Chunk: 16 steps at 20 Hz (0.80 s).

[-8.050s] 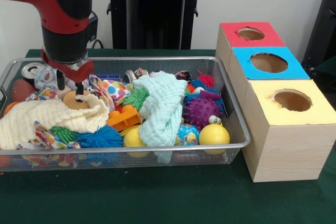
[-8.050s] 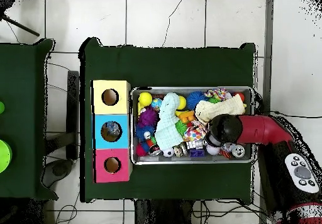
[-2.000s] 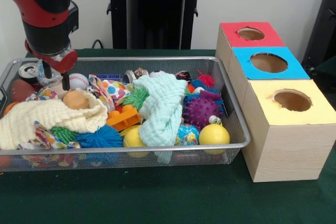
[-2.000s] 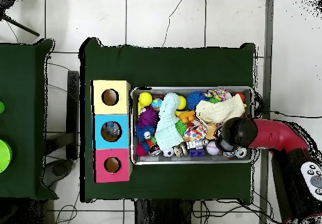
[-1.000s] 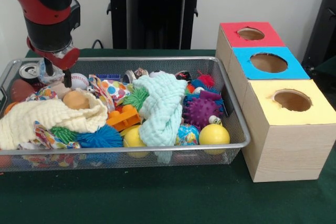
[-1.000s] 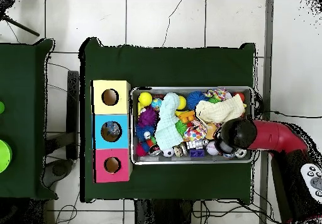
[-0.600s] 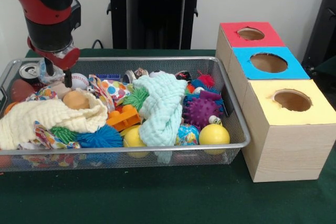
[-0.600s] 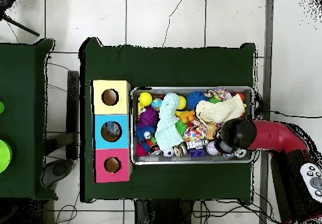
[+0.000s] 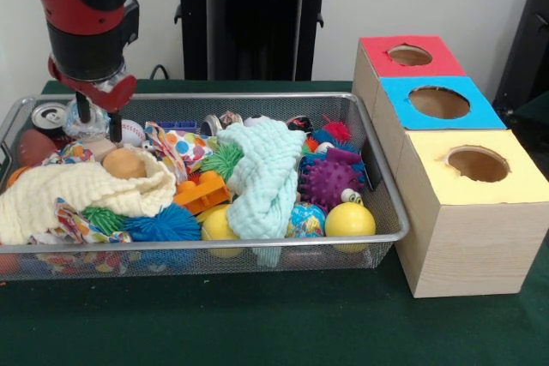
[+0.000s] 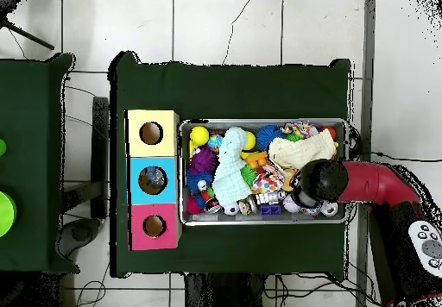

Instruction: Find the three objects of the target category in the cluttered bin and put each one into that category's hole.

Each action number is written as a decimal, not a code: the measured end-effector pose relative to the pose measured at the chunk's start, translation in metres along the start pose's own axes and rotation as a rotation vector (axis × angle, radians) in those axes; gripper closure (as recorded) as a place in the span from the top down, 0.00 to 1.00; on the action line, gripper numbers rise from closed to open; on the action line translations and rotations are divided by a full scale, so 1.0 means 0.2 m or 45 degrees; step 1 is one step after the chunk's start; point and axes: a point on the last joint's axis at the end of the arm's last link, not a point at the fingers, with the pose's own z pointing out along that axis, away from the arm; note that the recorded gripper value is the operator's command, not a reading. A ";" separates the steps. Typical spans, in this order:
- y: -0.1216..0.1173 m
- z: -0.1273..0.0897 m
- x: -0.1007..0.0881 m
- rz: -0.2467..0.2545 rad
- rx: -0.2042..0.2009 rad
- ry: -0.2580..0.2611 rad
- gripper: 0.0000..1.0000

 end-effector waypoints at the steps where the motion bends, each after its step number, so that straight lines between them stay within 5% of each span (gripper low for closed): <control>1: 0.02 -0.03 0.00 -0.010 0.004 -0.013 0.00; 16: 0.04 -0.01 0.06 -0.031 -0.013 -0.015 0.00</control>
